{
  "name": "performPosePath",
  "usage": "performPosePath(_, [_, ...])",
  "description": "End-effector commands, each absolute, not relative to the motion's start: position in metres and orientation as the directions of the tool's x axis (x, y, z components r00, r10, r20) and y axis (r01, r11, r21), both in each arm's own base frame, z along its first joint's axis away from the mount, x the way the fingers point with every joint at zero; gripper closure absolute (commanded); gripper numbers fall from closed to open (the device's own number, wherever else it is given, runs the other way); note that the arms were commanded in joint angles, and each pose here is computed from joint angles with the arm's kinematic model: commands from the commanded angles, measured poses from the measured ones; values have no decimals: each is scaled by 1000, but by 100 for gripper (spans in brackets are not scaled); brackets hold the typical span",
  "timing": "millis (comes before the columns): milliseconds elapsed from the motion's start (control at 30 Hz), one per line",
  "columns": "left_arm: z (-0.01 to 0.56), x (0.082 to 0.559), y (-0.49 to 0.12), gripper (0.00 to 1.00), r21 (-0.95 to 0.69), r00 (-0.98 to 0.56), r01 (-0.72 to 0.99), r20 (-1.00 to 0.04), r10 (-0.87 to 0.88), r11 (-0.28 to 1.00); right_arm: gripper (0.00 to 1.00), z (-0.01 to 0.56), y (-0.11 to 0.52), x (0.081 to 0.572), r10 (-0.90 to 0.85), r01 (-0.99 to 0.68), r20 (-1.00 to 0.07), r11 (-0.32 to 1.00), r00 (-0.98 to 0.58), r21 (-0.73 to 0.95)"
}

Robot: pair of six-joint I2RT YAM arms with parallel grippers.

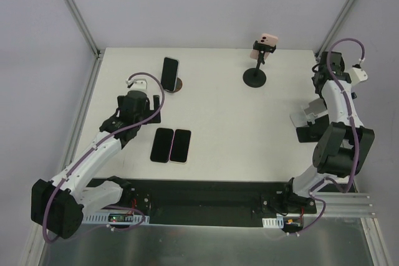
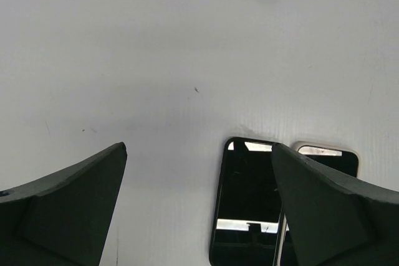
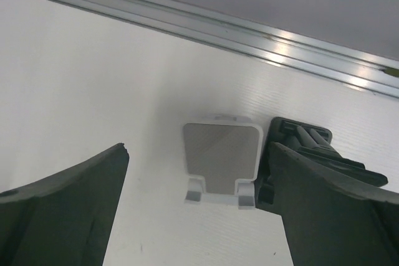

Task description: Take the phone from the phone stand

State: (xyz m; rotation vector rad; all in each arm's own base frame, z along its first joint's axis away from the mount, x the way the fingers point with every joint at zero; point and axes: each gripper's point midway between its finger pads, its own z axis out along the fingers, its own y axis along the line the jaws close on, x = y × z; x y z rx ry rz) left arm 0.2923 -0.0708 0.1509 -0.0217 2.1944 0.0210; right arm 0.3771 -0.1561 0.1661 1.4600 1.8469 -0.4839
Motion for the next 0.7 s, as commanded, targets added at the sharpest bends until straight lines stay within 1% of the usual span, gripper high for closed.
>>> performPosePath(0, [174, 316, -86, 1, -65, -559, -33, -826, -72, 997, 4, 239, -143, 410, 581, 796, -808, 534, -101, 285])
performPosePath(67, [174, 322, -92, 1, -84, -570, -23, -817, -82, 996, 4, 245, -129, 416, 548, 716, -824, 631, -141, 298])
performPosePath(100, [174, 330, -95, 1, -93, -577, -32, -811, -94, 995, 4, 262, -114, 422, 499, 626, -851, 719, -164, 301])
performPosePath(233, [177, 356, -106, 1, -112, -590, -31, -800, -108, 993, 4, 273, -73, 421, 401, 437, -881, 859, -252, 267])
performPosePath(267, [188, 366, -110, 1, -127, -574, -20, -811, -116, 992, 4, 273, -64, 420, 390, 399, -883, 877, -262, 268])
performPosePath(300, [180, 376, -113, 1, -125, -593, -16, -798, -110, 992, 4, 271, -46, 417, 383, 322, -883, 901, -271, 292])
performPosePath(367, [191, 395, -118, 1, -167, -582, 2, -802, -134, 986, 4, 275, -28, 410, 369, 231, -891, 921, -265, 313])
performPosePath(400, [181, 406, -119, 1, -176, -595, 0, -791, -141, 984, 4, 264, -11, 407, 371, 156, -881, 928, -294, 339])
performPosePath(467, [188, 428, -115, 1, -218, -585, 0, -792, -177, 976, 4, 267, 5, 399, 364, 88, -883, 931, -296, 354])
performPosePath(500, [174, 438, -121, 1, -244, -619, 24, -765, -177, 969, 4, 265, 13, 396, 361, 54, -880, 930, -307, 363])
performPosePath(567, [180, 458, -123, 1, -277, -619, 70, -766, -176, 958, 4, 257, 23, 387, 350, 25, -877, 932, -328, 363])
performPosePath(600, [163, 464, -131, 1, -275, -654, 136, -746, -122, 952, 4, 256, 27, 384, 348, 10, -876, 931, -334, 366])
performPosePath(667, [166, 482, -133, 1, -271, -646, 176, -757, -97, 946, 4, 251, 33, 376, 343, -3, -874, 930, -345, 366])
